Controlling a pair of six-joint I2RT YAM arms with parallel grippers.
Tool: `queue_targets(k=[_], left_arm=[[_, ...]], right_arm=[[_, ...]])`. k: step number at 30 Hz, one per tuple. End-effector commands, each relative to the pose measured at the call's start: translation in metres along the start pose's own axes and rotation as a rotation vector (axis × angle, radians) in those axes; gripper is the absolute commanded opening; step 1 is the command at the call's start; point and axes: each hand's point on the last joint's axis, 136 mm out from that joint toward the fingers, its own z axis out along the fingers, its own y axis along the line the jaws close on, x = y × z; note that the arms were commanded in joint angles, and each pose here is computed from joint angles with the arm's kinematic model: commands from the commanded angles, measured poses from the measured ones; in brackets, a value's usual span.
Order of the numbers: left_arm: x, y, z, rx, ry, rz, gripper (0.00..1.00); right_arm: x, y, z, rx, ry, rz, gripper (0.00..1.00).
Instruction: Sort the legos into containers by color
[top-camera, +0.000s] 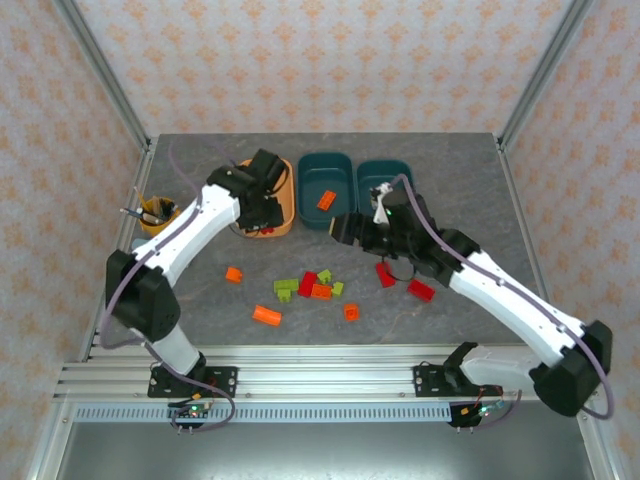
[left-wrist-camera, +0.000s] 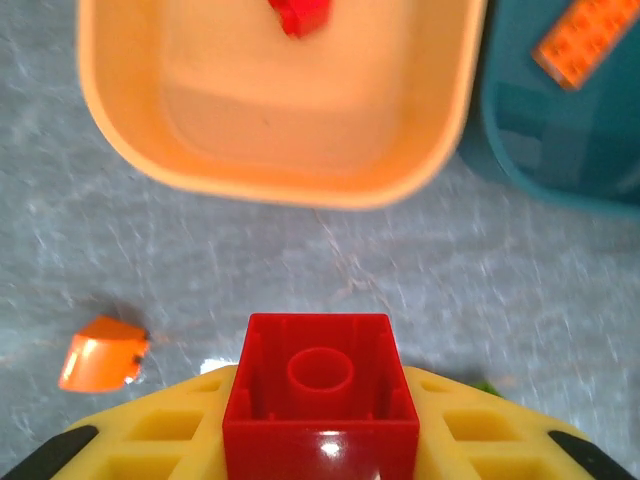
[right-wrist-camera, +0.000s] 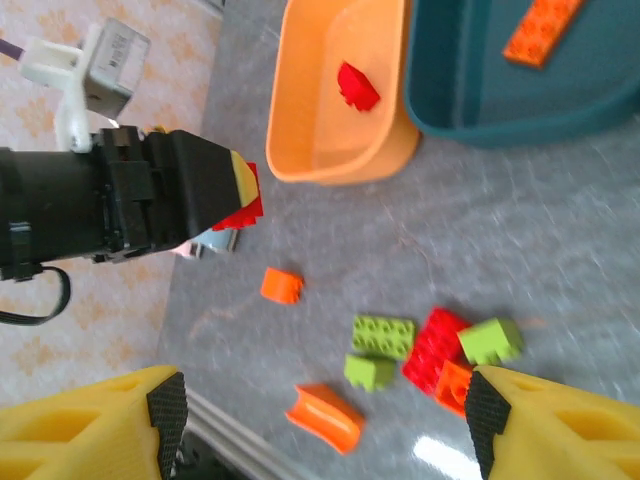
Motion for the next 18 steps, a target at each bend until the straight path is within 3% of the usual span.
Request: queue_targets(k=[1, 9, 18], left_arm=[[-0.019, 0.019, 0.019, -0.099, 0.04, 0.019, 0.37], [-0.054, 0.037, 0.075, -0.216, 0.109, -0.021, 0.37], [-0.054, 0.048, 0.117, -0.259, 0.178, -0.043, 0.38]], right_arm=[[-0.038, 0.034, 0.012, -0.079, -0.105, -0.01, 0.75], [-0.05, 0.033, 0.063, -0.039, -0.067, 0.036, 0.75], [-0.038, 0.015, 0.084, 0.018, -0.009, 0.069, 0.75]])
